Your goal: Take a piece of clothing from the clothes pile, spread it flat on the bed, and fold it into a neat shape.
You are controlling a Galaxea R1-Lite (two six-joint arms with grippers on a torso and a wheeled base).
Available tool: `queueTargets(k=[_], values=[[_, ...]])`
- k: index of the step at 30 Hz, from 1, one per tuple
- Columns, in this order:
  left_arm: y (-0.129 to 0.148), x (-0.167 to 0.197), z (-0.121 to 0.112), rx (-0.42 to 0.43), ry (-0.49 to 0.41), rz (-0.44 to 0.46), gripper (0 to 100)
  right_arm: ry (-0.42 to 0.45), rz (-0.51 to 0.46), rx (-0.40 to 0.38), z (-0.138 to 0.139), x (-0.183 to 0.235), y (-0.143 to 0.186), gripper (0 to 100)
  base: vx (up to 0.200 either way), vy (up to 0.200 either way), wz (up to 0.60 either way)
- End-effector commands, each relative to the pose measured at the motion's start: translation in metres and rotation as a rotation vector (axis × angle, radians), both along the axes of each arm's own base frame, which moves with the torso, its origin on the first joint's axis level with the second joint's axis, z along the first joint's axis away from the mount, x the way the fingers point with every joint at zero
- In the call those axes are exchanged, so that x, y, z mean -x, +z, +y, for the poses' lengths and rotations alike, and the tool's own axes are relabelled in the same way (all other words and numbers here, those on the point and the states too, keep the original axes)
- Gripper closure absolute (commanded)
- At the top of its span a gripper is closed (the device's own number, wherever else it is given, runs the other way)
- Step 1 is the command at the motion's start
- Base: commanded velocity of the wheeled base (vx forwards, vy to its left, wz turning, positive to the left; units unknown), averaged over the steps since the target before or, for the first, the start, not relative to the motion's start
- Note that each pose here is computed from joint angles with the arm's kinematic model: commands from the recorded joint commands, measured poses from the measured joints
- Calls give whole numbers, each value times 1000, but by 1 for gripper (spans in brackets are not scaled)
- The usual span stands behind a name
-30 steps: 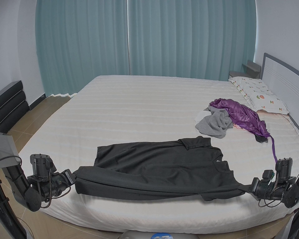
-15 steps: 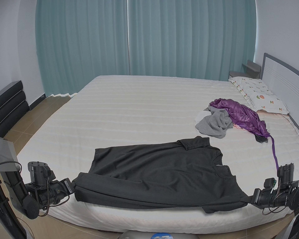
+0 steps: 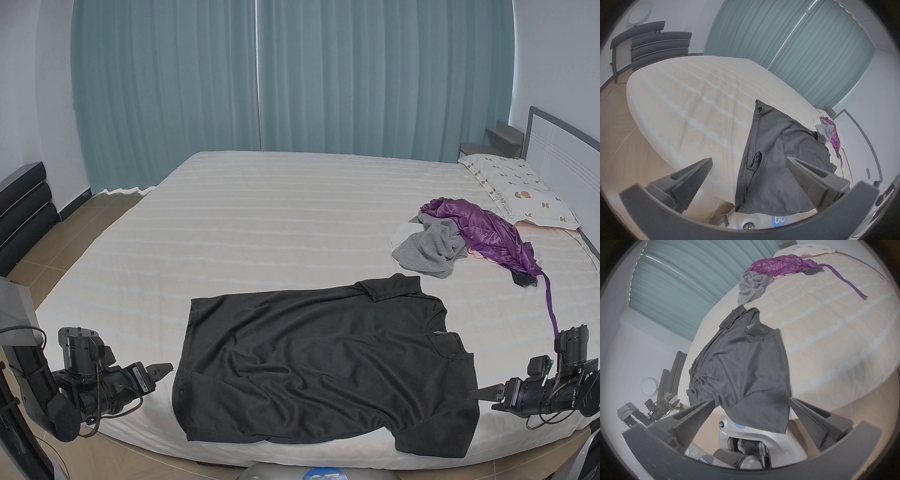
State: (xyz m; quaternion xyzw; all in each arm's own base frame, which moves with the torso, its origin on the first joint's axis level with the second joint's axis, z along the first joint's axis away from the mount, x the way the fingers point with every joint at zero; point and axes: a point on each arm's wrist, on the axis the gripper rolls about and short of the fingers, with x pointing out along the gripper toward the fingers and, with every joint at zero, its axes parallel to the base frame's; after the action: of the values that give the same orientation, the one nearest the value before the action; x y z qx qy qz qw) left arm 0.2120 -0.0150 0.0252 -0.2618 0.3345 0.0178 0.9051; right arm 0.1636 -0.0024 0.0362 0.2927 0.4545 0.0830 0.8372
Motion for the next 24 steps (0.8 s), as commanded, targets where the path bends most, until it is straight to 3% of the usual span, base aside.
queueTargets(k=[1,13,19,21,24], values=[[-9,-11,-6,3,-22,19,0,-28,-23,-2,-6,-15,2,0,0,0,0],[-27,-13,-40,40,-122,95,0,-46,37,-8,-11,-29,-13,0,0,0,0],[-31,3,-49,76,-263,155,0,-55,34,-12,-13,-30,-13,0,0,0,0],[-31,4,-49,76,-276,157,0,-52,31,-15,-13,-30,-13,0,0,0,0],[-35,14,-48,47,-378,182,0,-45,32,-23,-13,-29,-13,0,0,0,0]])
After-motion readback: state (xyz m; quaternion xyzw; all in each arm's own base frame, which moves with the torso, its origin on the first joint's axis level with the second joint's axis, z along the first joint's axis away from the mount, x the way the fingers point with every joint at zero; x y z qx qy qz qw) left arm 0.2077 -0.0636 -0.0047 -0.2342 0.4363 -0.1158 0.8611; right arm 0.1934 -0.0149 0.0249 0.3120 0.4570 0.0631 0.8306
